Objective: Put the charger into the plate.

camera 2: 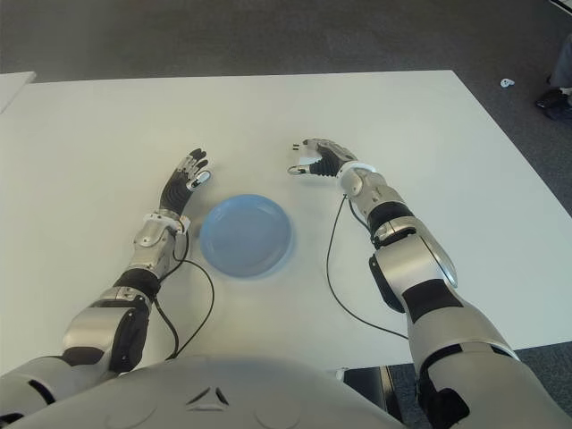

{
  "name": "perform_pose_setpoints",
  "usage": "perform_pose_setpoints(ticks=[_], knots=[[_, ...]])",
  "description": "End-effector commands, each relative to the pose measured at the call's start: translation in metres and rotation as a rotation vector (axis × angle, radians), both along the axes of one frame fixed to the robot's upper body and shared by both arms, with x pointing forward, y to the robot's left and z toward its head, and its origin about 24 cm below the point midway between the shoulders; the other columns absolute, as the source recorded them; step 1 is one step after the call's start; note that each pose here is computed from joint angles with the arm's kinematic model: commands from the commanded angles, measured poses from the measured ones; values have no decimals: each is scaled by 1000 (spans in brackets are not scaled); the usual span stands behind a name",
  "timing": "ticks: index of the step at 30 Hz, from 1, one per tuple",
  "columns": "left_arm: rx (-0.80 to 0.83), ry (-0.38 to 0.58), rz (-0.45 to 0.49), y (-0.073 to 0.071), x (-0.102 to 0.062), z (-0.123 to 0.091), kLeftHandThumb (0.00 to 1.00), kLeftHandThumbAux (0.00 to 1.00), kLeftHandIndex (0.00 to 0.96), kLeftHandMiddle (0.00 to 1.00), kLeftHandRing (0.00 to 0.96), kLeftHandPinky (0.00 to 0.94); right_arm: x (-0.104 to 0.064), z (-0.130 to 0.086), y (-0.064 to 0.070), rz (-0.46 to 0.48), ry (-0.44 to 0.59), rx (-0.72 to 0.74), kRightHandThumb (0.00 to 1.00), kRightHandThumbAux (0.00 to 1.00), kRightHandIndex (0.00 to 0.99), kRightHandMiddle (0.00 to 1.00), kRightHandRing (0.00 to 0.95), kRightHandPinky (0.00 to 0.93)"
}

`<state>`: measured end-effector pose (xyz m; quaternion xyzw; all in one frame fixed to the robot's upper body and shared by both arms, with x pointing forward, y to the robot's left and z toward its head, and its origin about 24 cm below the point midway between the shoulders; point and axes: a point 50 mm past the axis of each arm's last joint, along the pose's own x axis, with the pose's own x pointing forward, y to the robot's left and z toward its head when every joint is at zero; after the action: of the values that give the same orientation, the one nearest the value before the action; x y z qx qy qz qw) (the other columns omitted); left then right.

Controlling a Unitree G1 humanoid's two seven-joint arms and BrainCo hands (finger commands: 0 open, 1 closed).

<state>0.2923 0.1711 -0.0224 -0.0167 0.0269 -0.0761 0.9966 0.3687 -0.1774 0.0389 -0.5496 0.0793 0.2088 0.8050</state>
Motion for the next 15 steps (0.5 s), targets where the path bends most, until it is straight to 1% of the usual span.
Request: perform_pose_setpoints(ticks=[1, 3, 7, 10, 14, 15], knots=[[2, 79, -13, -1, -11, -15, 22, 553, 0, 0, 0, 5, -30, -42, -18, -17, 253, 22, 0, 377, 0, 0, 0, 0], [-1, 83, -10, -1, -11, -15, 23, 553, 0, 0, 0, 4, -31, -40, -22, -12, 262, 40, 0, 389, 0, 0, 0, 0], [-5, 87, -3, 0, -11, -16, 23, 554, 0, 0, 0, 6, -32, -35, -27, 18, 268, 57, 0, 422, 0, 0, 0, 0], [-9, 86, 1, 0, -11, -16, 23, 555, 0, 0, 0, 10, -40, -30, -31, 78, 249, 59, 0, 456, 0, 0, 0, 0], [-10, 85, 0, 0, -11, -16, 23, 555, 0, 0, 0, 10, -51, -24, -33, 122, 227, 56, 0, 494, 0, 0, 0, 0], [-9, 85, -1, 0, -11, -16, 22, 555, 0, 0, 0, 10, -56, -19, -34, 140, 215, 55, 0, 500, 0, 0, 0, 0]])
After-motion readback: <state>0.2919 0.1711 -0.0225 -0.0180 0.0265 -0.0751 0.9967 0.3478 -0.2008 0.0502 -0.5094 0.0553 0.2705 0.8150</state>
